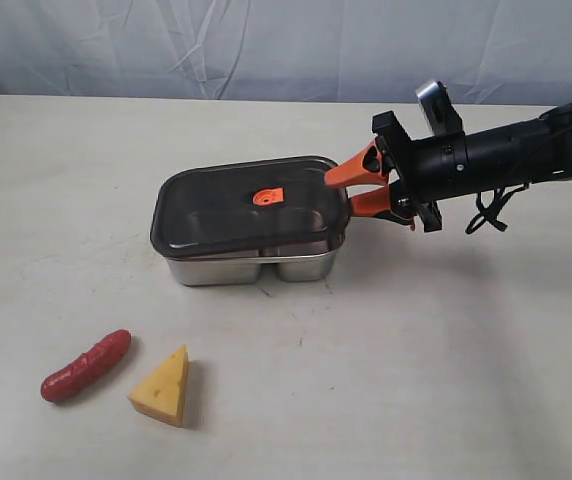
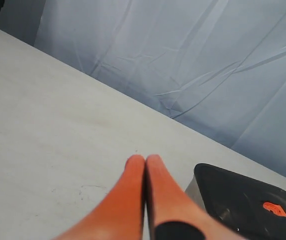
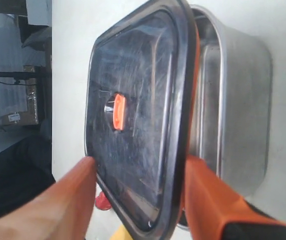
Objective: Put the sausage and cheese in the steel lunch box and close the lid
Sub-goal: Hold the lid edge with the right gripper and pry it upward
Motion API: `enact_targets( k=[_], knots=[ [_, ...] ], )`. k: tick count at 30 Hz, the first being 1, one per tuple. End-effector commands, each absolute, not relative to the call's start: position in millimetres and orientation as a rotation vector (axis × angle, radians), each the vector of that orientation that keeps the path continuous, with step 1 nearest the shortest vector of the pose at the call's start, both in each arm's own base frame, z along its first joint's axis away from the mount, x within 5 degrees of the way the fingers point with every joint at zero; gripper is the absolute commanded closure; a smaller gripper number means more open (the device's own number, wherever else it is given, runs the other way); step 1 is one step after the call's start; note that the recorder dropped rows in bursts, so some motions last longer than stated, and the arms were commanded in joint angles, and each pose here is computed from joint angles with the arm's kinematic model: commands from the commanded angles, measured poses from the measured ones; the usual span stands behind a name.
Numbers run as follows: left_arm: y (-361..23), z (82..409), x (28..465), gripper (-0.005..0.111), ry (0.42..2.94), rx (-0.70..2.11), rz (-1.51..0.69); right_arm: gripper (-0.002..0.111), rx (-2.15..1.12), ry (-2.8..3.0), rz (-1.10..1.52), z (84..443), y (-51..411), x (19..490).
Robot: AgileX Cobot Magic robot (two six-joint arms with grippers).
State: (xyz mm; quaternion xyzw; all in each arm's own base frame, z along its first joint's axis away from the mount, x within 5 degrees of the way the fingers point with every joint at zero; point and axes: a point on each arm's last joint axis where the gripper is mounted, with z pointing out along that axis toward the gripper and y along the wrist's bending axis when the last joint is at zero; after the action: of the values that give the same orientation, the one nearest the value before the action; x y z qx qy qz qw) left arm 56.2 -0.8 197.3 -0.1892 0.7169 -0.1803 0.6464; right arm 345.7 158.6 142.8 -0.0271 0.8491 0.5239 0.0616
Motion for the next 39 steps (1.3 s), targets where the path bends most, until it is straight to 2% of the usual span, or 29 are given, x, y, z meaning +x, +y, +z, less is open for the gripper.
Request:
enact_targets(
  k=[1,9,18,39],
  knots=[
    [-1.2,196.2,56.0,0.107,1.633,-0.425,-0.416,0.057,-0.174,2.546,1.679,152.0,160.2,340.2],
    [-1.2,196.2,56.0,0.107,1.633,-0.425,-0.416,0.057,-0.265,2.611,1.661,148.9,158.6,333.7],
    [-1.2,196.2,56.0,0.107,1.633,-0.425,-0.416,0.06,-0.195,2.628,1.502,141.9,155.1,342.0],
    [-1.2,196.0,56.0,0.107,1.635,-0.426,-0.416,0.061,-0.168,2.667,1.434,137.6,153.2,342.8]
  ],
)
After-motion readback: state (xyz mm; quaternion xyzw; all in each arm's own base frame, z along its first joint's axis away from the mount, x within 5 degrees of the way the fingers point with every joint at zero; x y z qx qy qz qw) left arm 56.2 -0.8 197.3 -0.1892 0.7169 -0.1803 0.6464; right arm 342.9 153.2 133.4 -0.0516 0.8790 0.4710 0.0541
